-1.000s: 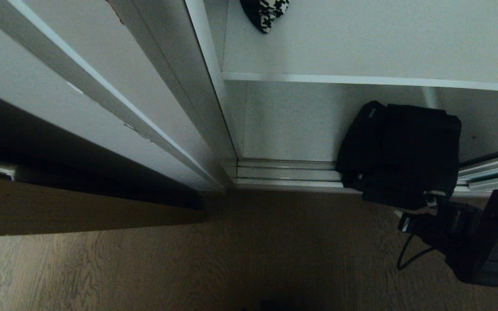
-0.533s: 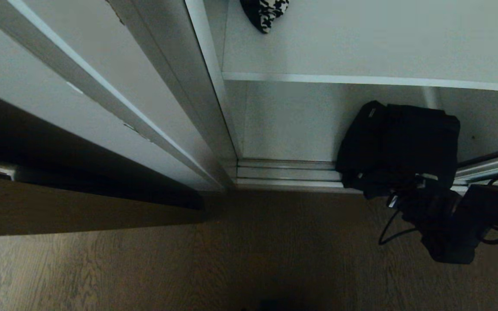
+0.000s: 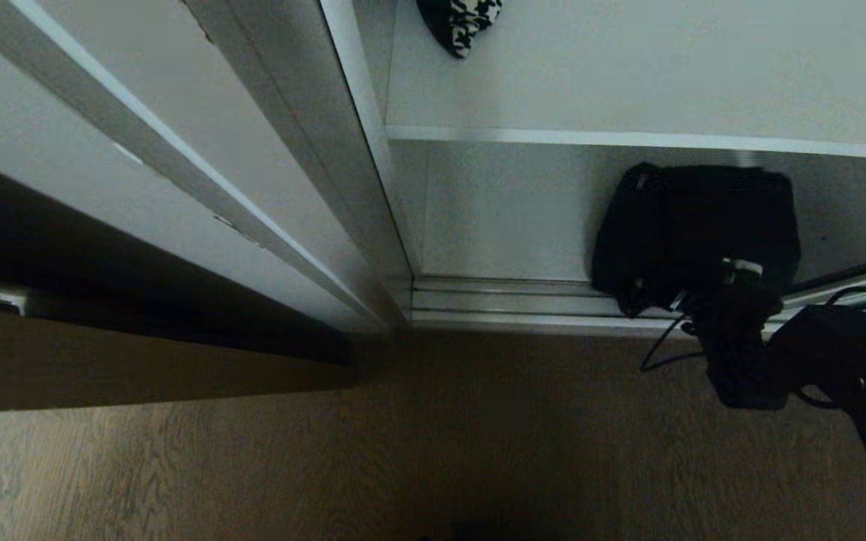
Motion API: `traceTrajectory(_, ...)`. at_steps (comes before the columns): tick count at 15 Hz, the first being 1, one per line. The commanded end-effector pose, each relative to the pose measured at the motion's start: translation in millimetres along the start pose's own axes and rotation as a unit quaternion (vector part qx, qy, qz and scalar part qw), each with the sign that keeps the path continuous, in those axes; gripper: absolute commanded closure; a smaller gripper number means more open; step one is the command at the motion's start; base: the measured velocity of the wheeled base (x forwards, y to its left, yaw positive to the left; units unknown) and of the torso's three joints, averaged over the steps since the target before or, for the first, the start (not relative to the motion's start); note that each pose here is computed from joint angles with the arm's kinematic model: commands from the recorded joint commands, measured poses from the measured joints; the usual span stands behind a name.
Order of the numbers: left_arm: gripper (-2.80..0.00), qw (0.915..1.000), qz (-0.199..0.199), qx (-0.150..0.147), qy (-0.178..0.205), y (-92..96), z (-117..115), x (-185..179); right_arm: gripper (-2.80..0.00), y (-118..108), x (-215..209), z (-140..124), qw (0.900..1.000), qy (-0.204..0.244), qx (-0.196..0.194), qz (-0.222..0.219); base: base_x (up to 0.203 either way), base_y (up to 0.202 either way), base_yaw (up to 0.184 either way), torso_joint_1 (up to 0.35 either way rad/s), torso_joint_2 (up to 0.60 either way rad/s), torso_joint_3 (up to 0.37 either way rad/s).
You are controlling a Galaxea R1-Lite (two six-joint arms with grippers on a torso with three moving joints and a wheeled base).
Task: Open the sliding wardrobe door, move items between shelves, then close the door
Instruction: Place the bag on the lower shelf
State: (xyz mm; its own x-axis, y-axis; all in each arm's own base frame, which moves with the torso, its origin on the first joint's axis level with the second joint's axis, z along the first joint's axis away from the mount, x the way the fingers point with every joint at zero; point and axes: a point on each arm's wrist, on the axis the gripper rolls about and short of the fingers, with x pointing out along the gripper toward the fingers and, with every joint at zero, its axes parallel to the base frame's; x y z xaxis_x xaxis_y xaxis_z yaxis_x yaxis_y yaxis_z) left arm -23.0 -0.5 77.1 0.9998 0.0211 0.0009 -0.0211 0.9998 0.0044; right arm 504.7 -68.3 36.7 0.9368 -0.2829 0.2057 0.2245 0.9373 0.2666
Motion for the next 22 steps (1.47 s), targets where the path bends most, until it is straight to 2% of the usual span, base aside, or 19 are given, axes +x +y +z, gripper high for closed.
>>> traceTrajectory(1, 0.00, 1.0000, 0.000, 0.000, 0.000, 0.0, 0.0, 0.0, 0.00, 10.8, 8.2, 32.1, 0.999, -0.043, 0.009, 0.009, 0.000, 0.000, 0.000, 0.000, 0.00, 0.000)
traceTrajectory(5, 0.00, 1.0000, 0.000, 0.000, 0.000, 0.0, 0.0, 0.0, 0.00, 17.9, 20.8, 53.3, 0.997, -0.071, 0.012, 0.015, 0.000, 0.000, 0.000, 0.000, 0.00, 0.000)
traceTrajectory(9, 0.00, 1.0000, 0.000, 0.000, 0.000, 0.0, 0.0, 0.0, 0.00, 20.9, 44.4, 51.6, 0.996, -0.091, 0.012, 0.020, 0.000, 0.000, 0.000, 0.000, 0.00, 0.000)
traceTrajectory(12, 0.00, 1.0000, 0.000, 0.000, 0.000, 0.0, 0.0, 0.0, 0.00, 15.0, 45.1, 25.3, 0.998, -0.063, 0.006, 0.022, 0.000, 0.000, 0.000, 0.000, 0.00, 0.000)
traceTrajectory(15, 0.00, 1.0000, 0.000, 0.000, 0.000, 0.0, 0.0, 0.0, 0.00, 18.9, 41.6, 44.8, 0.998, -0.068, 0.014, 0.009, 0.000, 0.000, 0.000, 0.000, 0.00, 0.000)
traceTrajectory(18, 0.00, 1.0000, 0.000, 0.000, 0.000, 0.0, 0.0, 0.0, 0.00, 16.2, 11.6, 60.8, 1.000, -0.007, 0.000, -0.004, 0.000, 0.000, 0.000, 0.000, 0.00, 0.000)
traceTrajectory(22, 0.00, 1.0000, 0.000, 0.000, 0.000, 0.0, 0.0, 0.0, 0.00, 6.2, -57.2, 96.1, 0.994, 0.095, -0.010, 0.047, 0.000, 0.000, 0.000, 0.000, 0.00, 0.000)
